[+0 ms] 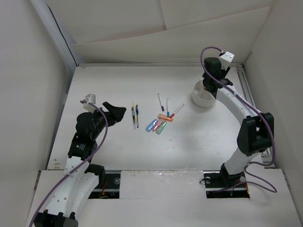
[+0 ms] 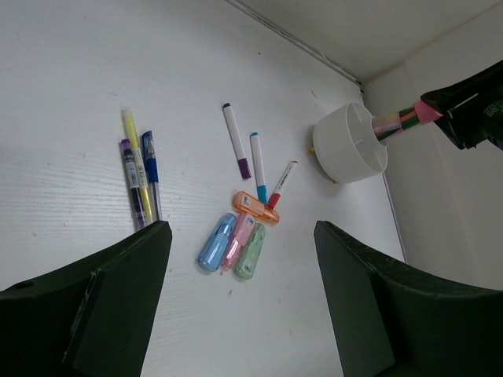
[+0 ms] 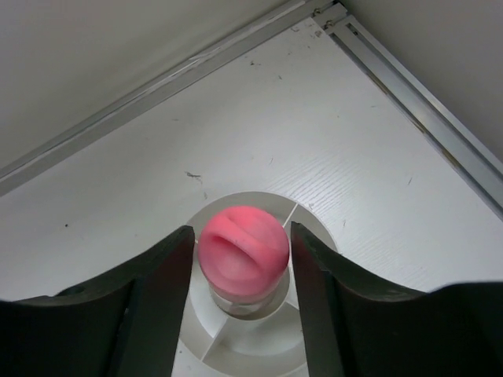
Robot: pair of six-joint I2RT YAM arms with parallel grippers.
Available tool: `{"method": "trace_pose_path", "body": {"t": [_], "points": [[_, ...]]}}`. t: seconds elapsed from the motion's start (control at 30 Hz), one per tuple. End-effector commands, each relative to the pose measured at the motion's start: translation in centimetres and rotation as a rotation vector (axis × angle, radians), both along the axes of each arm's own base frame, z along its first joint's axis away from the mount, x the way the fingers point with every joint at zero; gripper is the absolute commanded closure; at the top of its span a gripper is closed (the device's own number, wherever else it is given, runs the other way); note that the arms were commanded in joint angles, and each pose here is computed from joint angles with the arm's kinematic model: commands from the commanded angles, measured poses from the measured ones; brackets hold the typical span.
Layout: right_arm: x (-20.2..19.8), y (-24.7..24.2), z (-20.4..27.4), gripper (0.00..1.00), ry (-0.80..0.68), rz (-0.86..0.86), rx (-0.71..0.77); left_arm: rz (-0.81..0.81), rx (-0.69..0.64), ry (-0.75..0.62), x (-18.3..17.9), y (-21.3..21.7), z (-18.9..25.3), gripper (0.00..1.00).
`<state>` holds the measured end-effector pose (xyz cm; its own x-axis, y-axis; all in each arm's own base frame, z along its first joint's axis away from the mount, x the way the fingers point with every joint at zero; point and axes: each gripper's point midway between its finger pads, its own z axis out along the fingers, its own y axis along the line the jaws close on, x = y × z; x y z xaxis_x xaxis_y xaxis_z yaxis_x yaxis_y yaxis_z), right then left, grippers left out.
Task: Sort the stationery into containers
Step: Place the stationery in the storage box.
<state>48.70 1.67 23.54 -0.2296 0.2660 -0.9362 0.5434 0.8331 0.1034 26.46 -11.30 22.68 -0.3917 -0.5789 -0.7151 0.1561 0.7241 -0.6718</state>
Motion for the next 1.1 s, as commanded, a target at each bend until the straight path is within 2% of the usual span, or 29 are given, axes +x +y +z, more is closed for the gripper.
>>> {"method": "trace_pose_path", "body": {"t": [0.0, 0.03, 0.07, 0.2, 0.27, 0.33, 0.4, 0.43, 0.5, 0.53, 0.57, 0.63, 0.73, 0.77, 0.87, 0.9, 0.97, 1.07], "points": [[0.4, 1.0, 1.4, 0.41, -0.055, -0.007, 0.012, -0.001, -0.009, -0.041, 0.1, 0.0, 0.7, 0.29], [0.5, 1.0, 2.2, 0.36, -0.067, -0.007, 0.015, -0.001, -0.009, -0.041, 0.1, 0.0, 0.7, 0.29], [0.7, 1.0, 1.8, 0.27, -0.058, -0.007, 0.012, -0.001, -0.009, -0.041, 0.1, 0.0, 0.7, 0.29], [0.4, 1.9, 3.7, 0.19, -0.074, 0.008, 0.007, -0.001, -0.007, -0.032, 0.2, 0.0, 0.5, 0.29], [0.1, 2.7, 5.3, 0.19, -0.098, 0.030, 0.008, -0.001, -0.007, -0.032, 0.2, 0.0, 0.5, 0.29], [-0.4, 4.5, 6.5, 0.25, -0.114, 0.096, 0.015, -0.001, -0.009, -0.041, 0.3, 0.0, 0.7, 0.29], [-0.5, 7.1, 7.1, 0.35, -0.120, 0.201, 0.032, -0.001, -0.009, -0.041, 0.3, 0.0, 0.7, 0.29], [-0.5, 8.5, 6.9, 0.59, -0.110, 0.266, 0.039, -0.001, -0.009, -0.041, 0.3, 0.0, 0.7, 0.29], [-0.8, 13.4, 5.5, 0.81, -0.069, 0.458, 0.094, -0.001, -0.007, -0.032, 0.4, 0.0, 0.5, 0.29], [-0.7, 15.1, 4.1, 1.00, -0.036, 0.523, 0.111, -0.001, -0.007, -0.032, 0.4, 0.0, 0.5, 0.30], [-1.1, 18.1, 3.3, 1.00, -0.016, 0.636, 0.147, -0.001, -0.007, -0.032, 0.4, 0.0, 0.5, 0.32], [-1.2, 21.2, 0.1, 1.00, 0.050, 0.728, 0.170, -0.001, -0.007, -0.032, 0.4, 0.0, 0.5, 0.32], [-1.5, 25.6, -1.7, 1.00, 0.107, 0.844, 0.170, 0.008, -0.004, -0.022, 0.4, 0.1, 0.2, 0.33], [-1.2, 26.7, -4.1, 0.95, 0.159, 0.859, 0.150, 0.008, -0.004, -0.021, 0.4, 0.1, 0.2, 0.33], [0.0, 28.4, -7.6, 0.77, 0.243, 0.857, 0.130, 0.008, -0.005, -0.031, 0.3, 0.2, 0.4, 0.33], [0.0, 28.7, -8.6, 0.68, 0.278, 0.872, 0.125, 0.008, -0.005, -0.031, 0.3, 0.2, 0.4, 0.33], [1.0, 29.5, -9.0, 0.62, 0.273, 0.881, 0.130, 0.017, -0.004, -0.031, 0.4, 0.3, 0.4, 0.33], [1.4, 30.0, -12.7, 0.54, 0.357, 0.884, 0.117, 0.017, -0.004, -0.031, 0.4, 0.3, 0.4, 0.33]]}}
